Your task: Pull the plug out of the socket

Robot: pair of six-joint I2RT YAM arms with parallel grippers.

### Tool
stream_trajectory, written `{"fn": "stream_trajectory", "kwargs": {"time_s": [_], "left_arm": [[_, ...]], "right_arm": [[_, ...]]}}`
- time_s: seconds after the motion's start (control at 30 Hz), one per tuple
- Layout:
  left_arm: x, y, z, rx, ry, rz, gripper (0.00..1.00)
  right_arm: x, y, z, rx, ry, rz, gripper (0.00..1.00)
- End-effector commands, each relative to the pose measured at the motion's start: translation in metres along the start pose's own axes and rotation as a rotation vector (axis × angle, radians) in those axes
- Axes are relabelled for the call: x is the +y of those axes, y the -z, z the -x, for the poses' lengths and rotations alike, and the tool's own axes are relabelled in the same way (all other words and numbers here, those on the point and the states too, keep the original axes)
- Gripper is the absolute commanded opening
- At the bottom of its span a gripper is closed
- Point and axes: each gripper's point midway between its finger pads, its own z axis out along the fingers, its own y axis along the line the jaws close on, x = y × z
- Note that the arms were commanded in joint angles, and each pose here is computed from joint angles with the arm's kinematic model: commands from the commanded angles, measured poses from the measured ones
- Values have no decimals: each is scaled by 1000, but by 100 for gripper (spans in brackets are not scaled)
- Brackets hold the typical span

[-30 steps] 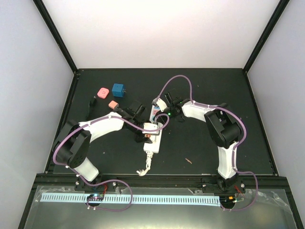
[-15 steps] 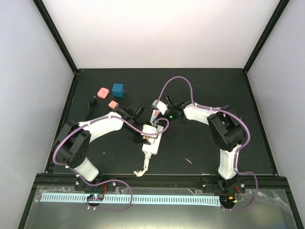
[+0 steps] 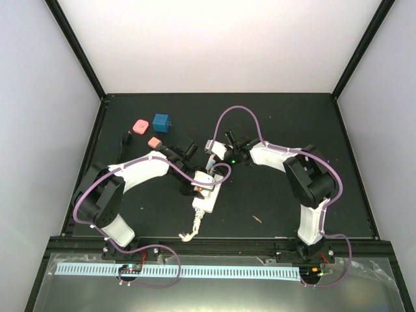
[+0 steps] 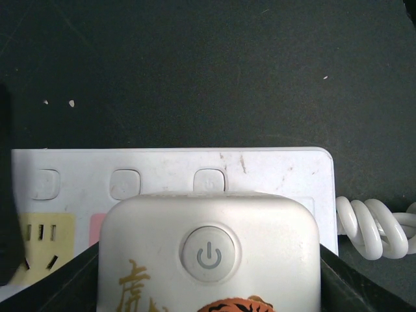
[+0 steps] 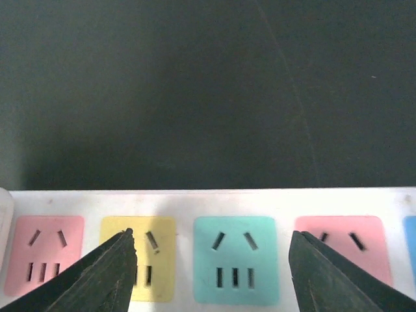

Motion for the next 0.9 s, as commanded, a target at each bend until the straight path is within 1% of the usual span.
{"fn": "stream_trajectory", "kwargs": {"time_s": [0.0,0.07,0.13,0.5,0.73,0.87], "left_arm": [[3,2,11,-42,-49,-13,30],[2,2,11,-40,-49,-14,30],[2,2,10,-37,-52,-12,30],[4,12,14,-33,-55,25,30],[4,26,26,-72,-51,64,29],[3,27,20,-56,-61,99,29]], "right_arm": [[11,-3,3,16,125,-49,69],[10,-5,-3,34,119,-59,73],[11,-4,-2,32,119,-53,74],[16,-4,-1,64,71,-19,74],[20,-14,-9,109,34,3,72],[18,-12,-9,99,18,-21,73]]}}
